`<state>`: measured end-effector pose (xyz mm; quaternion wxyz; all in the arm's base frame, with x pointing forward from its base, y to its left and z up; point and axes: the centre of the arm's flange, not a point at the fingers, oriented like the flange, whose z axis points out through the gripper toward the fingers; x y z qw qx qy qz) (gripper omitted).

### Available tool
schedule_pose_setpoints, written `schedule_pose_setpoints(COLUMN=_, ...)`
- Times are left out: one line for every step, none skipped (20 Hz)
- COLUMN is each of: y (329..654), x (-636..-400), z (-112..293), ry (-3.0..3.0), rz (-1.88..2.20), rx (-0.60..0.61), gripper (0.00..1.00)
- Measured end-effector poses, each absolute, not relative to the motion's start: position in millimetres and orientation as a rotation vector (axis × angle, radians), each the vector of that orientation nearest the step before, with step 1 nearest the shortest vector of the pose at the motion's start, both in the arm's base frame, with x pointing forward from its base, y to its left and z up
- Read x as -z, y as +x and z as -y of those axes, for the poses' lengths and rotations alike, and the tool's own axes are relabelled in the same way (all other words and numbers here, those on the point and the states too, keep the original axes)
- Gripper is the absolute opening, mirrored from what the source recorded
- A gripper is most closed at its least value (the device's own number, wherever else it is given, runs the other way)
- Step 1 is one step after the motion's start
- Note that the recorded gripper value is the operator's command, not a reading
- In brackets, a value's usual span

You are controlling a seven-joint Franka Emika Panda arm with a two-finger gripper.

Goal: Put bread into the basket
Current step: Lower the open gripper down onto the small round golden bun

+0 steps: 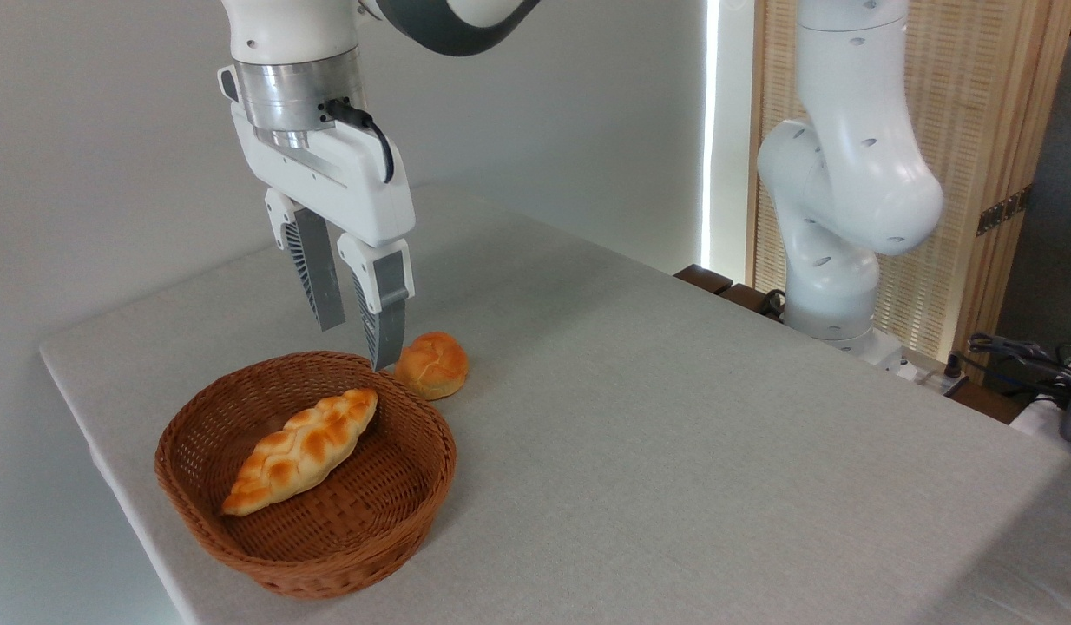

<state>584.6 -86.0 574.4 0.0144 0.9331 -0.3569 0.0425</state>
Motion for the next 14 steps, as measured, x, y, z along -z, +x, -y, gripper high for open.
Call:
schedule_pose_setpoints(y=585, x=-574, z=81, ry=2.898, rz=1.097, rx=-0.135, gripper=1.0)
schedule_pose_setpoints(y=585, x=-573, z=81, ry=2.896, rz=1.098, rx=-0.122, gripper=1.0)
schedule_pose_setpoints(y=583, x=-572, z=82, ry=2.892, rz=1.099, rx=-0.101, gripper=1.0)
schedule_pose_setpoints(y=582, x=-571, z=83, ry=2.889, rz=1.101, rx=-0.087, gripper=1.0)
schedule_pose_setpoints(y=581, x=-571, z=83, ry=2.888, rz=1.102, rx=-0.081, gripper=1.0)
schedule_pose_setpoints(y=581, x=-571, z=83, ry=2.887, rz=1.102, rx=-0.08, gripper=1.0)
schedule_pose_setpoints(y=581, x=-571, z=83, ry=2.887, rz=1.102, rx=-0.076, gripper=1.0)
schedule_pose_setpoints(y=580, x=-570, z=84, ry=2.885, rz=1.103, rx=-0.066, gripper=1.0)
schedule_pose_setpoints(y=579, x=-569, z=85, ry=2.88, rz=1.107, rx=-0.047, gripper=1.0)
schedule_pose_setpoints(y=577, x=-568, z=87, ry=2.875, rz=1.111, rx=-0.026, gripper=1.0)
schedule_pose_setpoints(y=576, x=-567, z=88, ry=2.872, rz=1.114, rx=-0.015, gripper=1.0)
schedule_pose_setpoints(y=575, x=-567, z=90, ry=2.868, rz=1.118, rx=-0.01, gripper=1.0)
schedule_pose_setpoints(y=575, x=-566, z=92, ry=2.864, rz=1.123, rx=-0.006, gripper=1.0)
schedule_pose_setpoints(y=574, x=-564, z=96, ry=2.857, rz=1.13, rx=0.0, gripper=1.0)
